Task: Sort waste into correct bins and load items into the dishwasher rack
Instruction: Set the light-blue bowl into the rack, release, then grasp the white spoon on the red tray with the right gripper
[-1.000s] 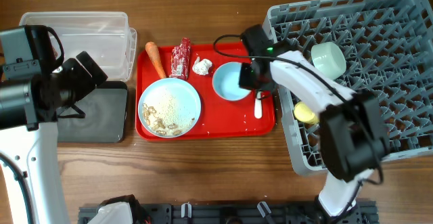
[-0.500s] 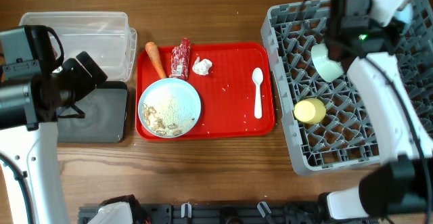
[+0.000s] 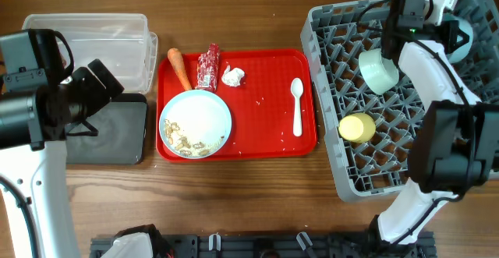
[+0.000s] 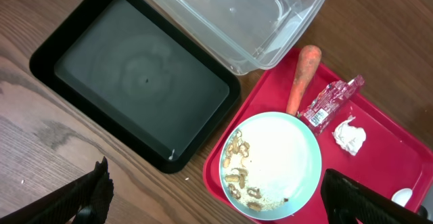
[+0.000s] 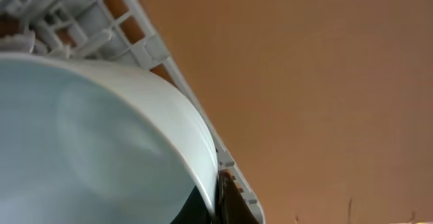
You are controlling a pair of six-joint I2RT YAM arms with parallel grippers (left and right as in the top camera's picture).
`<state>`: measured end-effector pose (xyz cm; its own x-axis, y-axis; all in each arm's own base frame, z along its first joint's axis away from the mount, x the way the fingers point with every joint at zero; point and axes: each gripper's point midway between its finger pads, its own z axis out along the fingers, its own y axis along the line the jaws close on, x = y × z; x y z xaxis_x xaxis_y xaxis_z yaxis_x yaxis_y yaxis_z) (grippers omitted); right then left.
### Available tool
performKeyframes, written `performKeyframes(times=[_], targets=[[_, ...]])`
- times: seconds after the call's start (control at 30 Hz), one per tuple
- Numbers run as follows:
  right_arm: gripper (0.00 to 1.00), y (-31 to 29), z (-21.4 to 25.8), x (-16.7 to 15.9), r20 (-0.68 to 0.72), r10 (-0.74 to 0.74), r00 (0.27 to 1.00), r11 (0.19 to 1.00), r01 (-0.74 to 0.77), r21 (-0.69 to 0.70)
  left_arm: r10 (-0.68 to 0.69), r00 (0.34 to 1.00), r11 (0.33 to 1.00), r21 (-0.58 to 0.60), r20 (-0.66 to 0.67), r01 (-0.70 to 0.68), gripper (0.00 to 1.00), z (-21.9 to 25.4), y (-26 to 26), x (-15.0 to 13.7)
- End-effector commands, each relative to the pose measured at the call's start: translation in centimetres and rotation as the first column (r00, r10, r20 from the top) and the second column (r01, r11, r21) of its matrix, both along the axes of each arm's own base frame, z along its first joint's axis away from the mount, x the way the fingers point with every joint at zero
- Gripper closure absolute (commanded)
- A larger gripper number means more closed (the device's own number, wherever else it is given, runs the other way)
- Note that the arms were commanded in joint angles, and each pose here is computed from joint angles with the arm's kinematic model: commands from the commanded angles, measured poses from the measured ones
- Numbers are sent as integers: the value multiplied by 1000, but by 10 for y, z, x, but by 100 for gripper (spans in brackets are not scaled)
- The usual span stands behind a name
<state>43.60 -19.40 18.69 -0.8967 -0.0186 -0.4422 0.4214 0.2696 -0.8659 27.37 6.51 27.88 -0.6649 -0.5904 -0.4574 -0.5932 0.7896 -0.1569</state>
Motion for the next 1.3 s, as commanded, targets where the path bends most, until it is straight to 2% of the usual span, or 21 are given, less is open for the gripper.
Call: performKeyframes(times=[0.0,0.17,0.2,0.23,0.27,0.3,0.33,0.43,0.53,0.63,0.73,0.8,0.83,0.87,0.9,0.93,1.0,1.03,1.1,1.17,1.27], targets=[[96,-1,-17,4,-83,17,996,1000,-17,4,21,1000,1000,2,11,-21,0,3,2,1],[96,20,-24,12,-110,84,990,996,-81,37,21,1000,1000,2,11,-21,0,3,2,1],[92,25,-24,14,-112,96,989,995,-92,36,21,1000,1000,2,11,-21,0,3,2,1],[67,34,-24,16,-115,114,987,993,-111,36,20,1000,1000,2,11,-20,0,3,2,1],[19,40,-23,19,-108,127,986,992,-123,37,20,1000,1000,2,11,-20,0,3,2,1],[2,46,-24,22,-103,148,984,989,-143,48,21,1000,1000,2,11,-21,0,3,2,1],[0,58,-26,28,-92,206,974,976,-197,96,21,1000,1000,2,11,-21,0,3,2,1],[0,99,-25,36,-36,374,927,897,-351,270,21,1000,1000,2,11,-21,0,3,2,1],[0,131,-10,30,51,463,885,805,-444,393,21,1000,1000,3,11,-21,0,3,2,1],[10,206,28,6,267,593,760,507,-609,610,21,1000,1000,2,11,-21,0,3,2,1],[16,237,70,-17,440,565,698,350,-686,638,21,1000,1000,2,11,-21,0,3,2,1],[27,277,87,-43,553,551,626,102,-707,699,21,1000,1000,2,11,-21,0,3,2,1],[36,292,86,-54,571,544,615,8,-684,729,21,1000,1000,2,11,-21,0,3,2,1],[38,309,80,-68,572,521,633,-87,-628,774,21,1000,1000,2,11,-21,0,3,2,1],[38,322,65,-81,537,507,675,-136,-552,823,21,1000,1000,3,11,-21,0,3,3,1],[38,331,49,-91,485,511,710,-143,-486,862,21,1000,1000,3,11,-21,0,3,3,1],[38,349,20,-104,407,558,723,-140,-401,905,21,1000,1000,2,11,-21,0,3,2,1],[38,354,5,-107,363,565,741,-111,-367,923,21,1000,1000,2,11,-21,0,3,2,1],[38,344,-33,-107,221,503,836,78,-298,951,21,1000,1000,2,11,-21,0,3,2,1],[44,334,-62,-96,147,410,900,208,-250,946,21,1000,1000,2,11,-21,0,3,2,1],[51,351,-95,-85,118,418,901,158,-200,967,21,1000,1000,2,11,-21,0,3,2,1]])
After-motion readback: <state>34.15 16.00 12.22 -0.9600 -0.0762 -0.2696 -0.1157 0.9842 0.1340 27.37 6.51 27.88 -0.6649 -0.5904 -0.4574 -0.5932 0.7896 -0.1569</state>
